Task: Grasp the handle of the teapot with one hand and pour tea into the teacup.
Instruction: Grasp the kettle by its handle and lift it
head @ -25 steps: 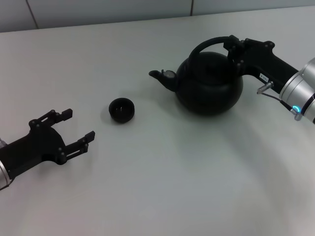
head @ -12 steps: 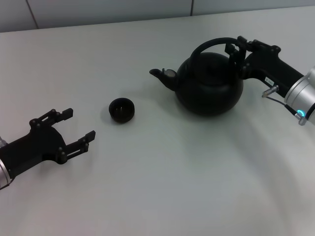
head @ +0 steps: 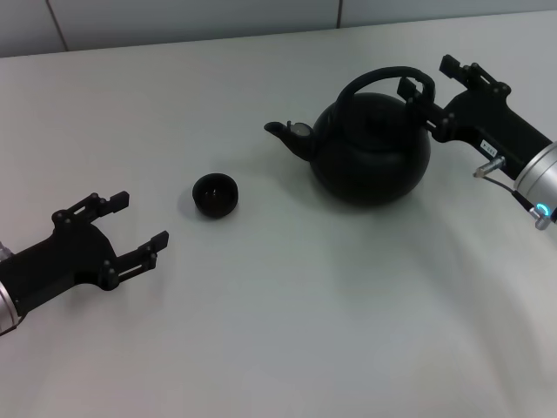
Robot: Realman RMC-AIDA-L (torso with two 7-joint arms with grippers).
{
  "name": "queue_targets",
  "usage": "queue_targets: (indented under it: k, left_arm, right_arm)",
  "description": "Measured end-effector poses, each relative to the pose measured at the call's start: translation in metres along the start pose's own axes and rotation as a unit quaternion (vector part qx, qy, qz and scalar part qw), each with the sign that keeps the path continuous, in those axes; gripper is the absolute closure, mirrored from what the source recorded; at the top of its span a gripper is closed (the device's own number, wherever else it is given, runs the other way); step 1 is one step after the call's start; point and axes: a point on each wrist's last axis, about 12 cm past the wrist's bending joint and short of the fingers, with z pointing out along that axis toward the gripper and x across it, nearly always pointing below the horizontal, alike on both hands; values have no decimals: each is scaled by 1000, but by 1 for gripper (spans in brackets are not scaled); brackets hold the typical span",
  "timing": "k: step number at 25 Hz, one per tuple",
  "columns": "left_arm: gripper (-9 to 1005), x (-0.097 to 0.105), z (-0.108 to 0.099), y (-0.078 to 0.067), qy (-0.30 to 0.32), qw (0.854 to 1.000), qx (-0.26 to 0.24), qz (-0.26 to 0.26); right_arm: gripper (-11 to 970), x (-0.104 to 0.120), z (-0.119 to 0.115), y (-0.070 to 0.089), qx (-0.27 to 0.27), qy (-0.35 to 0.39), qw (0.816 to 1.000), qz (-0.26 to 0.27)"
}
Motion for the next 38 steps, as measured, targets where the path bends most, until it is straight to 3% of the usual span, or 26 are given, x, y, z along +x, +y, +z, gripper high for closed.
queue_targets:
  k: [7, 22, 31, 38]
  left_arm:
    - [194, 0, 0, 0, 0, 1000, 0, 0]
    - [194, -1, 0, 0, 0, 1000, 1, 0]
    - [194, 0, 0, 0, 0, 1000, 1, -1]
    - [194, 0, 0, 0, 1, 1000, 1, -1]
  right_arm:
    - [174, 7, -10, 5, 4, -2, 1000, -4]
    - [177, 11, -19, 8, 41, -21, 999, 4]
    - [290, 11, -17, 9, 45, -22, 999, 10]
    - [562, 11, -8, 9, 45, -8, 999, 9]
